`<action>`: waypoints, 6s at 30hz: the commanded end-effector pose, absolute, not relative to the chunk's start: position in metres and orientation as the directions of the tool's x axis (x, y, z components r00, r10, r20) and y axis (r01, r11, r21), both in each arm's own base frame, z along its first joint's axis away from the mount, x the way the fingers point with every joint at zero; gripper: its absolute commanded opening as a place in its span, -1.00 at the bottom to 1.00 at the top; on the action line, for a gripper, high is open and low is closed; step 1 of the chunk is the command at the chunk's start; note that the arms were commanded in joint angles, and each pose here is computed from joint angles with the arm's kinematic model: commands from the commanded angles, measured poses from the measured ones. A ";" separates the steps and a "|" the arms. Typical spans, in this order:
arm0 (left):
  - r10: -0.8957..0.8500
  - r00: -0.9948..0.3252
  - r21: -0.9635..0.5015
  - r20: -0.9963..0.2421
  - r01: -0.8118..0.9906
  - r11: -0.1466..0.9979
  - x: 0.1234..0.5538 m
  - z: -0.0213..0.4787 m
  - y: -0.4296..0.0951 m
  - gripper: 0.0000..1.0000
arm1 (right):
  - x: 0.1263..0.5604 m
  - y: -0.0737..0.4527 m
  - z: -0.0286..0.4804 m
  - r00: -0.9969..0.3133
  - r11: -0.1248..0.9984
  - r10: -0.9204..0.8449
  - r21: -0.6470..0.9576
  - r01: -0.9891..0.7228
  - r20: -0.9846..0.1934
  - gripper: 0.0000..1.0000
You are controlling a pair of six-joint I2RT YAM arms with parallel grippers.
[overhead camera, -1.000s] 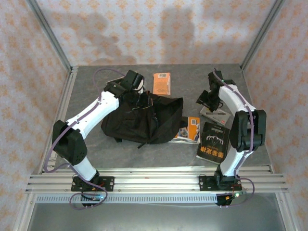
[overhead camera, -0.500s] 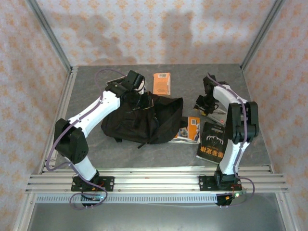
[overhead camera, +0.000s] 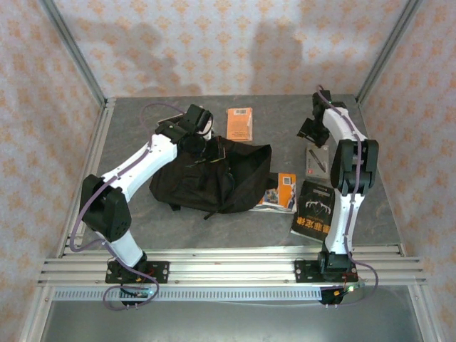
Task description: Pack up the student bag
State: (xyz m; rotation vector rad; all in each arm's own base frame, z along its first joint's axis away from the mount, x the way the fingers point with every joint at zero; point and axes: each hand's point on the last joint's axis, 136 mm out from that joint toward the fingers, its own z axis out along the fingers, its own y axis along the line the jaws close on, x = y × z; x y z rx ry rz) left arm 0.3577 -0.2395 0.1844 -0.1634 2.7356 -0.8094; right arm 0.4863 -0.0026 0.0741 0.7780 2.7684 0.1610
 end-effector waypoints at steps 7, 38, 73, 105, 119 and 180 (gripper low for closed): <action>-0.189 -0.956 -0.545 -0.224 -0.038 0.837 0.360 0.177 -0.236 -1.00 | 0.434 -0.073 0.135 -0.820 0.826 0.415 -0.214 0.521 -0.395 0.99; -0.175 -0.962 -0.562 -0.208 -0.029 0.826 0.349 0.178 -0.236 -1.00 | 0.381 -0.026 0.034 -0.963 0.962 0.261 -0.067 0.265 -0.066 0.99; -0.231 -0.921 -0.600 -0.314 0.004 0.800 0.373 0.257 -0.230 -1.00 | 0.374 0.133 0.218 -0.865 0.901 0.338 0.394 0.183 -0.370 0.36; -0.415 -0.742 -0.613 -0.527 -0.006 0.790 0.390 0.363 -0.197 -1.00 | 0.300 0.346 0.157 -0.972 0.760 -0.123 0.611 -0.223 -0.202 0.53; -0.425 -0.759 -0.656 -0.492 0.003 0.755 0.386 0.357 -0.205 -1.00 | 0.337 0.411 0.151 -0.981 0.716 -0.077 0.674 -0.180 -0.180 0.99; 0.334 -0.926 -0.592 -0.178 0.372 0.715 0.285 0.155 -0.460 -0.16 | 0.238 0.018 0.028 -0.688 0.669 0.723 0.310 0.675 -0.061 0.99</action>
